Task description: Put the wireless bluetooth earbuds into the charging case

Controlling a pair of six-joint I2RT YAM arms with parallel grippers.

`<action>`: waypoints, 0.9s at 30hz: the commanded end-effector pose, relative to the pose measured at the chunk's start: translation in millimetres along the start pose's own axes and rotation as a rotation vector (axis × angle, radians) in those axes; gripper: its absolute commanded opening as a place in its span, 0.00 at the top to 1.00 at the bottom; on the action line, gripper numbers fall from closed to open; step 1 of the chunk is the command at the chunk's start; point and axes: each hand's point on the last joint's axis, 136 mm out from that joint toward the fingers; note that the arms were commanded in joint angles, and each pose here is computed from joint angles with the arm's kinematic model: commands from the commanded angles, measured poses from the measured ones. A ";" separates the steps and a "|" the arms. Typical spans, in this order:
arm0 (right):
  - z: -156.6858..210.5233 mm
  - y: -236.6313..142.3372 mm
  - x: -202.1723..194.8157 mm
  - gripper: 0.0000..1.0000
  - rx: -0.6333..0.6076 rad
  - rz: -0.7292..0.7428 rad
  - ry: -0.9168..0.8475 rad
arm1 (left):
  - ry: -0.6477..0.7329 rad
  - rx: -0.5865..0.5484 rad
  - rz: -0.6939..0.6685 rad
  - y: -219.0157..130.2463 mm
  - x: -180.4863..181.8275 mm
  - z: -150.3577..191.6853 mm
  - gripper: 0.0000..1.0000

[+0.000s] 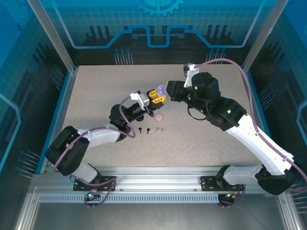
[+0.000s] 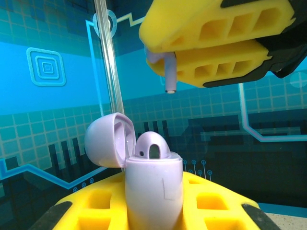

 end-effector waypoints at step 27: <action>37.9 13.4 -16.0 0.87 0.051 0.020 0.036 | 0.057 -0.081 -0.004 8.8 3.5 -26.9 1.00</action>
Point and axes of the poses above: each hand's point on the last joint's axis, 136 mm out from that joint toward the fingers, its own y axis out along the fingers, its own x axis along the line the jaws close on, z = x × y, and after that the axes turned 10 degrees about y, right-handed
